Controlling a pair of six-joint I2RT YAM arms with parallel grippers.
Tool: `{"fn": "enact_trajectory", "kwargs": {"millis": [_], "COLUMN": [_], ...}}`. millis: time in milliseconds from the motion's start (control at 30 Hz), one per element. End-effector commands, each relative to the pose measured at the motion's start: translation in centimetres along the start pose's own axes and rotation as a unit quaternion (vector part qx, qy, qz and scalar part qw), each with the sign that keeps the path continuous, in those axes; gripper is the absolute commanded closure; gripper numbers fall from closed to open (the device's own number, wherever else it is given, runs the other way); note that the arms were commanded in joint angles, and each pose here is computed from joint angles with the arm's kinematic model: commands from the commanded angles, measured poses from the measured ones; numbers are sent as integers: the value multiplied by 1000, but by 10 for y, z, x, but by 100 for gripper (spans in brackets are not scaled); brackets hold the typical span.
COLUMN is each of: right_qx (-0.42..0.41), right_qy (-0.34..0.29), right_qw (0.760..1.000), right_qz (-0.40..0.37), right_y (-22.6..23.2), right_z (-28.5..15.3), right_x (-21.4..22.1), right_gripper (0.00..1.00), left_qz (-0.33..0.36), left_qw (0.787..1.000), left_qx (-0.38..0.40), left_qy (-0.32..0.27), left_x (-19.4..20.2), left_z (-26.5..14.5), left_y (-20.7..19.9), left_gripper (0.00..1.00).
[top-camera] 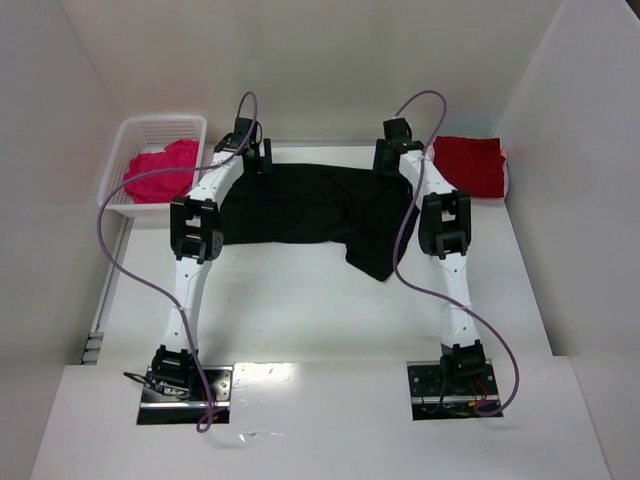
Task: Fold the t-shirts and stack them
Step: Fold the flattened tshirt in 1/3 of the way
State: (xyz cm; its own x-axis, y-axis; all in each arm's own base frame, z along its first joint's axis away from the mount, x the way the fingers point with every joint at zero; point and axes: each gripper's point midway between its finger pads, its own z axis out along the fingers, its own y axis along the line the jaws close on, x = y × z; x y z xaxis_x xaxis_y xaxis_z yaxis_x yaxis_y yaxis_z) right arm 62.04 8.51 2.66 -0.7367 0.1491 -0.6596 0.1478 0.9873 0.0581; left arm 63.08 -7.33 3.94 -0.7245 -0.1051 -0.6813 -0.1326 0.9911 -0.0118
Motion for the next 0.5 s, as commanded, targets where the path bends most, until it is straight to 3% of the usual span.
{"fn": "enact_trajectory", "kwargs": {"millis": [0,200,467], "right_qx": [10,-10,-30], "right_qy": [-15,-44,-86], "right_qw": [1000,999,996], "right_qz": [-3,10,-1], "right_y": [-5,-1,-4], "right_z": [3,-24,-110], "right_x": [-15,-48,-80], "right_gripper": [37,37,21], "left_qz": [13,16,32], "left_qw": [1000,1000,998], "left_qx": [2,-8,-9], "left_qy": [-6,-16,-52], "left_x": [-11,-32,-67], "left_z": [-1,-17,-86], "left_y": [-3,0,0], "left_gripper": [0,0,0]}}
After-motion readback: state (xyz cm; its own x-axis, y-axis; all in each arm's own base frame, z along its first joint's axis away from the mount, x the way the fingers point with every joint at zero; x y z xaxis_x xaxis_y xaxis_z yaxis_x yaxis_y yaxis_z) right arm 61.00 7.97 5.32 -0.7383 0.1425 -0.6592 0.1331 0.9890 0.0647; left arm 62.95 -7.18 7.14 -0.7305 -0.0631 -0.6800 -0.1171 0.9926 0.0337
